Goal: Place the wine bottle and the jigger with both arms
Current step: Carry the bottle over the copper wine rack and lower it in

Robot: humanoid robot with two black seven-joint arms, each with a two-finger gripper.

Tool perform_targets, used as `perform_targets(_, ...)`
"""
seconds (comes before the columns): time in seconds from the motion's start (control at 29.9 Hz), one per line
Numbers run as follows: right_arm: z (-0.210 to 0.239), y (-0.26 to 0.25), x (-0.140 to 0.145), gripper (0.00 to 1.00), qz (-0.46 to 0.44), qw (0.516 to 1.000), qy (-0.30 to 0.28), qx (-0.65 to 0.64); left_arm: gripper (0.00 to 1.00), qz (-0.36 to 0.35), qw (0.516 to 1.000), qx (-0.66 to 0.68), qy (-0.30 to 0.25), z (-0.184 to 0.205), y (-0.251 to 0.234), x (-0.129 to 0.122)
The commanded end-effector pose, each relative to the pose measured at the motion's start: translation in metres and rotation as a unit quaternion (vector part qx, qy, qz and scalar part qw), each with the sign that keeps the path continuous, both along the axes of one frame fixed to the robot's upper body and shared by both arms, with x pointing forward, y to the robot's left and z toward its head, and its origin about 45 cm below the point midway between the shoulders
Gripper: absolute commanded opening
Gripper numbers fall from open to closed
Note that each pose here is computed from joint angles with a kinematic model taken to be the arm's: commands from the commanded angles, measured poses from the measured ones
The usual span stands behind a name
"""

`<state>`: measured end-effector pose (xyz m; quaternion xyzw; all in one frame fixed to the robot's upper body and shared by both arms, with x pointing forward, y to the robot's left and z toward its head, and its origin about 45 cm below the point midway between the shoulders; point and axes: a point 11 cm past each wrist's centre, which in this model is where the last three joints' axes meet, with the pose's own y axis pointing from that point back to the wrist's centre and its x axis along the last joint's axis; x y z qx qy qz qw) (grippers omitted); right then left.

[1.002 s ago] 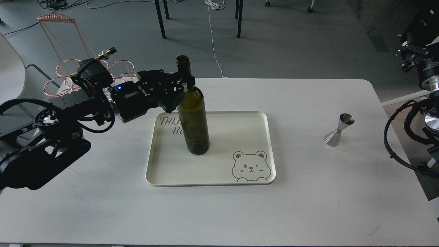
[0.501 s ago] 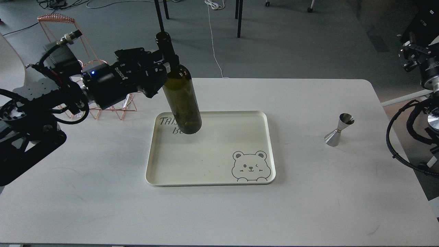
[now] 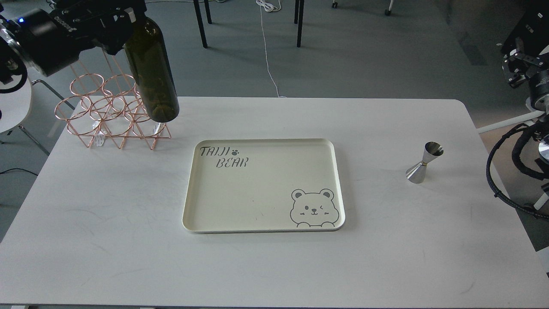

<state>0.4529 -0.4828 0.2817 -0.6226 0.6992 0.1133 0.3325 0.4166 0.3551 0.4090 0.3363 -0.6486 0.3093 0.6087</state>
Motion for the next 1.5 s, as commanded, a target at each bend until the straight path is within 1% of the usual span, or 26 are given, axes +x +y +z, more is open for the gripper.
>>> perform_targets(0.0, -0.001, -0.01, -0.004, 0.98, -0.013, 1.0, 0.004, -0.006, 0.08, 0.031, 1.0, -0.001, 0.005, -0.003, 0.022, 0.008)
perform_targets(0.33, -0.002, -0.013, -0.005, 0.98, -0.017, 1.0, 0.006, -0.008, 0.09, 0.057, 0.998, -0.005, 0.032, -0.03, 0.032, 0.02)
perform_targets(0.47, -0.003, -0.011, -0.005, 0.98, -0.016, 1.0, 0.006, -0.006, 0.09, 0.069, 0.997, -0.012, 0.035, -0.036, 0.035, 0.026)
perform_targets(0.87, -0.004, -0.01, -0.004, 0.98, -0.014, 1.0, 0.007, -0.005, 0.09, 0.073, 0.997, -0.015, 0.018, -0.02, 0.036, 0.033)
perform_targets(1.47, -0.004, -0.01, -0.004, 0.98, -0.014, 1.0, 0.007, -0.005, 0.09, 0.091, 0.995, -0.02, 0.029, -0.033, 0.044, 0.038)
